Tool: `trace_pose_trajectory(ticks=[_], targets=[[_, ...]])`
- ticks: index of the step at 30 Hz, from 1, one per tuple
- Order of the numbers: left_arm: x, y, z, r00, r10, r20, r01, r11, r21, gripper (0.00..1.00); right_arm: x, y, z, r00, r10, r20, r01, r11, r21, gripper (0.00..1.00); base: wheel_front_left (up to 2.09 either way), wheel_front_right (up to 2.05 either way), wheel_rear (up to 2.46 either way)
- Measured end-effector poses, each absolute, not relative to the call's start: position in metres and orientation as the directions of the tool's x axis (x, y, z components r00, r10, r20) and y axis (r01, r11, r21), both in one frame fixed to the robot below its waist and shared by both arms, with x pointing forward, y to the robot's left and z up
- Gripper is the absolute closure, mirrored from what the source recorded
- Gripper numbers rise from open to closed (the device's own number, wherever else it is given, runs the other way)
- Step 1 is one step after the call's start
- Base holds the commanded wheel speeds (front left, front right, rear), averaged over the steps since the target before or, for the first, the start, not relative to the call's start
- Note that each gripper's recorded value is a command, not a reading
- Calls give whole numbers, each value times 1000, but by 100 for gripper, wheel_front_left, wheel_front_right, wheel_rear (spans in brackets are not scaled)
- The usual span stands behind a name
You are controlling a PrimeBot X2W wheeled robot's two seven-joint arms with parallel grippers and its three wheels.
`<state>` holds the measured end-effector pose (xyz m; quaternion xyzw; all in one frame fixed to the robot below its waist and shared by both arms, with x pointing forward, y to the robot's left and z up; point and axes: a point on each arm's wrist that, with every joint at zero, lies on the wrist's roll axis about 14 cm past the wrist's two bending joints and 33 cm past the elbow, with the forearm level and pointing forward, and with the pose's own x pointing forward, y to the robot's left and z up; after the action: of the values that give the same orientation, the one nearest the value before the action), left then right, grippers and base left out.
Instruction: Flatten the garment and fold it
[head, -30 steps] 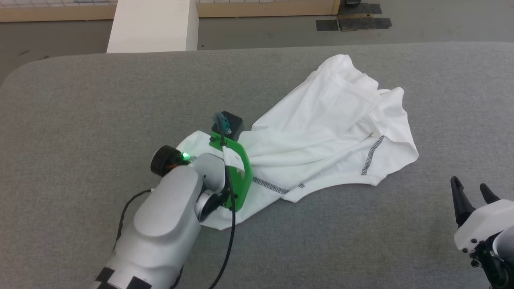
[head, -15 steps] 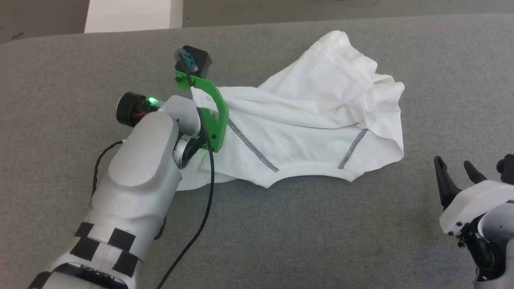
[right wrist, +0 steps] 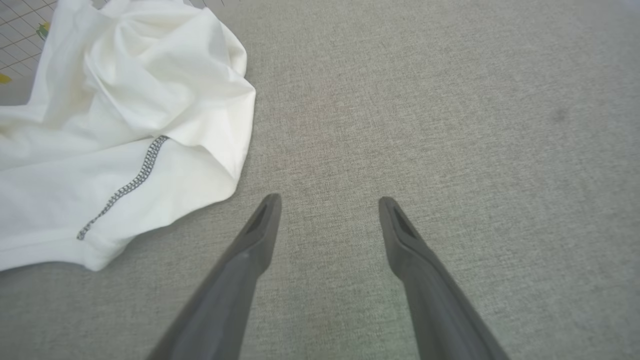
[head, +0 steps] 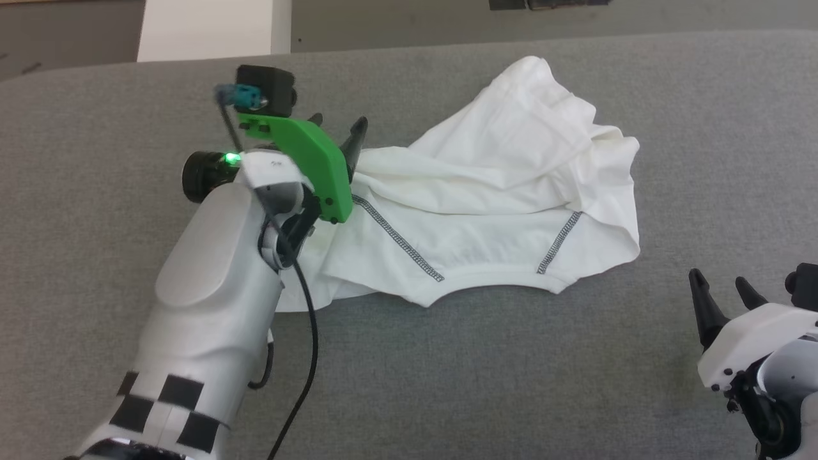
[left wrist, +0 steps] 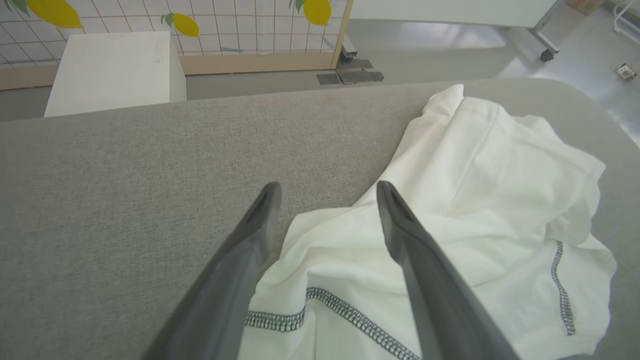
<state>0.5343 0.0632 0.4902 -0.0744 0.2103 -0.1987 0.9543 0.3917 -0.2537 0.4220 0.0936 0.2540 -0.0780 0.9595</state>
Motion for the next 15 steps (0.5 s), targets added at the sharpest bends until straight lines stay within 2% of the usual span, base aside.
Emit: trace_pose_trajectory(ticks=[3,8,11,15], targets=[[527,90,528,921,-345,-179,296,922,-249,0,390,-247,428,869,-83,-488,178,972,151,0,0,0,0],[485,149,551,986,-164,25,165,960,-227,0,390,-234,438,886,-45,-462,138,976,169,0,0,0,0],[443,184,542,996,-25,83,44,970,-238,0,392,-222,445,895,-11,-445,101,979,178,0,0,0,0],[414,200,523,997,56,54,-40,966,-255,0,396,-212,443,878,17,-478,72,983,167,0,0,0,0]])
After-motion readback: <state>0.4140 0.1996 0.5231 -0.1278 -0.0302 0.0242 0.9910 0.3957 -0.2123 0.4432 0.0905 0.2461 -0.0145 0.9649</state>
